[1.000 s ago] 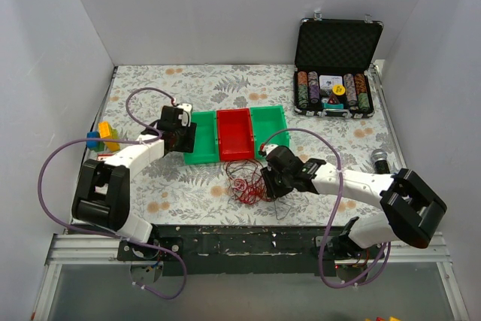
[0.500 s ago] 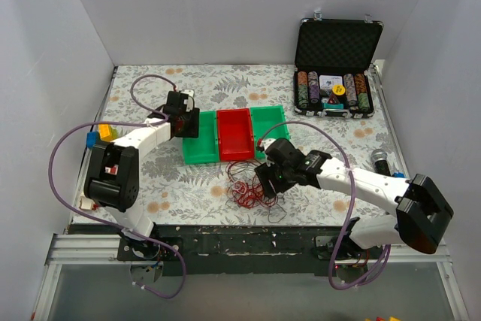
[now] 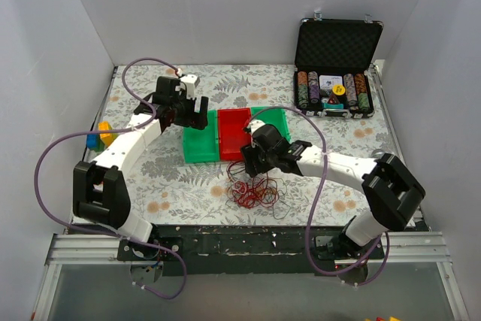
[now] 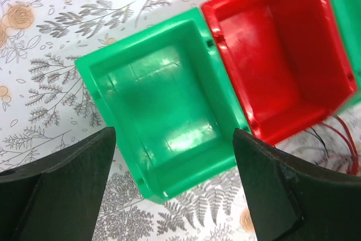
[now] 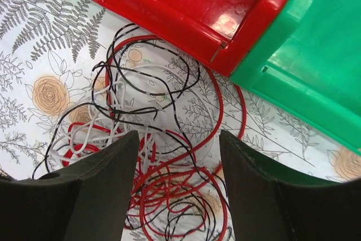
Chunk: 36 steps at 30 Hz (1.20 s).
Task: Untangle the cables
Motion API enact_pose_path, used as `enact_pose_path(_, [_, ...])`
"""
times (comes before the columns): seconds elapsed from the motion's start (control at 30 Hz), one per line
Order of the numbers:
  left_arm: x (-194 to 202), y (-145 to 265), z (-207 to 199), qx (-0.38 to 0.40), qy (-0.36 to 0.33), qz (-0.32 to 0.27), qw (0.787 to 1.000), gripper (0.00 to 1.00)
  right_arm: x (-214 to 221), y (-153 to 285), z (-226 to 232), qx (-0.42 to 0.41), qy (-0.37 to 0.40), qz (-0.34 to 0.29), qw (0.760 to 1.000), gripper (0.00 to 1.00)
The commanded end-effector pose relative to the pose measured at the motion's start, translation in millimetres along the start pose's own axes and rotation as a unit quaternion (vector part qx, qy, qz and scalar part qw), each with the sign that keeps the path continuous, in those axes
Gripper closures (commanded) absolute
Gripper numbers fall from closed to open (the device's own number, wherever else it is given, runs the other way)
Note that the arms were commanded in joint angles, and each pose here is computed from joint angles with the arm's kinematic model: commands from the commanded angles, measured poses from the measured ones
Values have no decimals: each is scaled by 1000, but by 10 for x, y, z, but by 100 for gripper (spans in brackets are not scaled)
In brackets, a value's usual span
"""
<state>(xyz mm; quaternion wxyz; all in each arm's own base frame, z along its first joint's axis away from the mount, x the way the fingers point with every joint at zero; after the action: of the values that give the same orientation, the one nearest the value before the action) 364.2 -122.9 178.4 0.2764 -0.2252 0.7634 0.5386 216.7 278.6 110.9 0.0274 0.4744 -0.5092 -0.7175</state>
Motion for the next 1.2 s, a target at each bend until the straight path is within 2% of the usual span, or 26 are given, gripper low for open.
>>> enact_pose_path(0.0, [128,326,-189,77,-55,19,995,14,-17,-127,104,-42,0,-26,999,35])
enact_pose_path(0.17, [206,472,-348,147,-90,18,985,13,146,8,327,-138,18,-36,990,60])
enact_pose_path(0.3, [392,520,-472,200,-136,31,970,5,295,193,445,-196,41,-27,979,72])
enact_pose_path(0.37, [493,511,-532,216,-161,40,962,4,384,270,504,-222,51,-23,973,77])
enact_pose_path(0.47, [607,540,-678,250,-203,51,946,3,474,367,587,-255,62,-13,965,80])
enact_pose_path(0.63, [806,537,-960,301,-291,65,906,2,452,366,625,-265,74,-15,961,79])
enact_pose_path(0.73, [923,515,-1067,335,-342,67,875,2,363,353,629,-265,83,-22,960,75])
enact_pose_path(0.93, [962,494,-1157,385,-406,35,828,2,295,495,515,-218,80,-56,971,55])
enact_pose_path(1.03, [984,397,-1171,392,-410,36,823,2,334,633,449,-196,68,-87,974,44])
enact_pose_path(1.17, [899,232,-1250,382,-389,15,838,4,356,779,320,-160,39,-132,978,39])
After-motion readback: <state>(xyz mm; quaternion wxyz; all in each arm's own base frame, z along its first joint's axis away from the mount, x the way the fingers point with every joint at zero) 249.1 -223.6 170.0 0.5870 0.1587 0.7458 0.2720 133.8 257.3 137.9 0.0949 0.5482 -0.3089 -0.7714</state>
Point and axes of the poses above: each gripper's point midway between its finger pads, its own y axis back along the fingers, its own z axis along the line the jaws close on, x = y × z, the point moved 4 cm from there along y, back along the fingers, and after that the axes turned 12 degrees about y, right-handed, at the moved point
